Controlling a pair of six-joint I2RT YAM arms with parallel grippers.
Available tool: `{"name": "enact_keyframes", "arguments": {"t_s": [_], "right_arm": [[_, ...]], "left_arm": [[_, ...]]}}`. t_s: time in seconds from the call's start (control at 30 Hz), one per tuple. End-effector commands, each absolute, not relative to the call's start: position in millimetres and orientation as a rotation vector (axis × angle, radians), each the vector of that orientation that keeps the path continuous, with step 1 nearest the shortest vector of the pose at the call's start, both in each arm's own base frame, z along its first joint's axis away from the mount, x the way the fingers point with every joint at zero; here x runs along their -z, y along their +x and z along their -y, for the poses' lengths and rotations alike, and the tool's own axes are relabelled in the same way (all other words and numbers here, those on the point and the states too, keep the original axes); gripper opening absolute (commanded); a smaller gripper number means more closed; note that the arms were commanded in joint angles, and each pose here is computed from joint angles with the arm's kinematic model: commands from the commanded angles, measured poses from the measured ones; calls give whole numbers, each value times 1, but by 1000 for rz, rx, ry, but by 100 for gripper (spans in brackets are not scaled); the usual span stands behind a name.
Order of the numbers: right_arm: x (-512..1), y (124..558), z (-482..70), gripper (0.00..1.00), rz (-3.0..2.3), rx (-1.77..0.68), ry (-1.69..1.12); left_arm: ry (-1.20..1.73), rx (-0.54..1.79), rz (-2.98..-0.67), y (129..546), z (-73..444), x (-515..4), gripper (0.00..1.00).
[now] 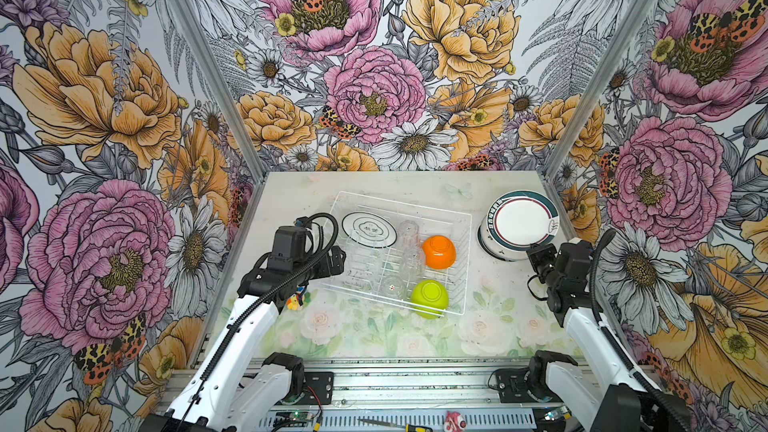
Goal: Unload the mixed dishes from the dish rack
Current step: 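Carry the green-and-red rimmed plate out of the rack toward the watermelon plate, then lower the green-and-red rimmed plate onto the watermelon plate stack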
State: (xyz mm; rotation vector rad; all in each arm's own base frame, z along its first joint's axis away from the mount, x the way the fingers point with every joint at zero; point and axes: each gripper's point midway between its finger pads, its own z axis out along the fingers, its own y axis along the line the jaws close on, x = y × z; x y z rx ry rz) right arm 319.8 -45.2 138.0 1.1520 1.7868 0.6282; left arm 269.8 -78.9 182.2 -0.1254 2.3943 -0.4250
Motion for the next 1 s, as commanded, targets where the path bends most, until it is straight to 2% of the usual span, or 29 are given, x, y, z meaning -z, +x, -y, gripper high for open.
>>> {"name": "enact_keyframes", "arguments": {"t_s": [0.0, 0.6, 0.97], "right_arm": [[-147, 329, 45, 0, -1754, -722, 1156], [-89, 335, 65, 0, -1913, -593, 1219], [-77, 343, 66, 0, -1931, -601, 1230]], "left_arm": [[-101, 447, -2375, 270, 81, -185, 99], [-101, 446, -2372, 270, 81, -185, 99], [-105, 450, -2367, 271, 81, -186, 99]]}}
